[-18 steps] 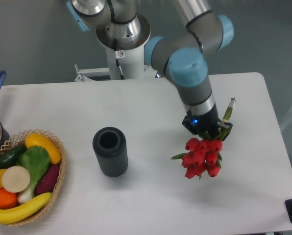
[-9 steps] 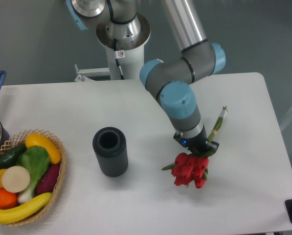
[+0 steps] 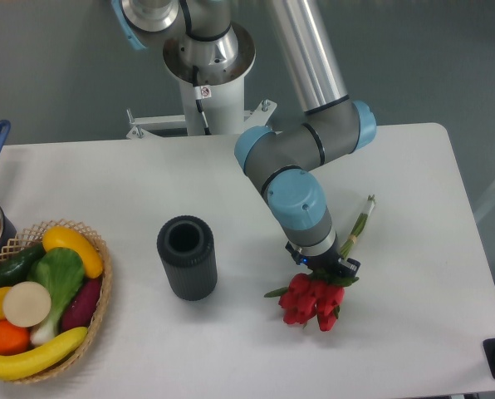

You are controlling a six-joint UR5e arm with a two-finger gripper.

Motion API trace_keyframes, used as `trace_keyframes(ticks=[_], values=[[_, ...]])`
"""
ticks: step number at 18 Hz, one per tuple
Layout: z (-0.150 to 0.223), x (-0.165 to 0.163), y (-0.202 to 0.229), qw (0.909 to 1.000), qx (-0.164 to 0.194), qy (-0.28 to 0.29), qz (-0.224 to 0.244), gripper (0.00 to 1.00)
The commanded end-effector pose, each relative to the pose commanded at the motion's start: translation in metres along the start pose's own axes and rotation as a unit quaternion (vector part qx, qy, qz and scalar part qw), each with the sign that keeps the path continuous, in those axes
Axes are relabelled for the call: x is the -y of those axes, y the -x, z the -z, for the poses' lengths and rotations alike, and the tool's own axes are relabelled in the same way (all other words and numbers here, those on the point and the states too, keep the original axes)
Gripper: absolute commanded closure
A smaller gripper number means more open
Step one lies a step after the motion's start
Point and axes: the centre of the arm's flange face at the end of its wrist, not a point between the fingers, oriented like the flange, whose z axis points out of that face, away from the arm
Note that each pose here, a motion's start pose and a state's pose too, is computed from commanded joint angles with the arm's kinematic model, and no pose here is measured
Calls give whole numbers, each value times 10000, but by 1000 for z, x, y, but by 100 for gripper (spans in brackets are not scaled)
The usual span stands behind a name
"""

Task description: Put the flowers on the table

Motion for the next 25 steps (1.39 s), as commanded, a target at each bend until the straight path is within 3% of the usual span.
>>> trace_keyframes(ticks=[2, 3, 6, 11, 13, 18, 23, 25], values=[[2, -1, 0, 10000, 17, -1, -4, 8], [3, -1, 0, 10000, 29, -9, -7, 1], [18, -2, 2, 9998, 140, -75, -133, 0], [106, -18, 6, 9955, 501, -621, -503, 0], [125, -27, 7, 9940, 349, -735, -729, 0], [172, -89, 29, 9861, -219, -1471, -740, 0], [214, -133, 45, 9841, -425, -1435, -956, 0], [225, -150, 49, 9803, -466, -1434, -1279, 0]])
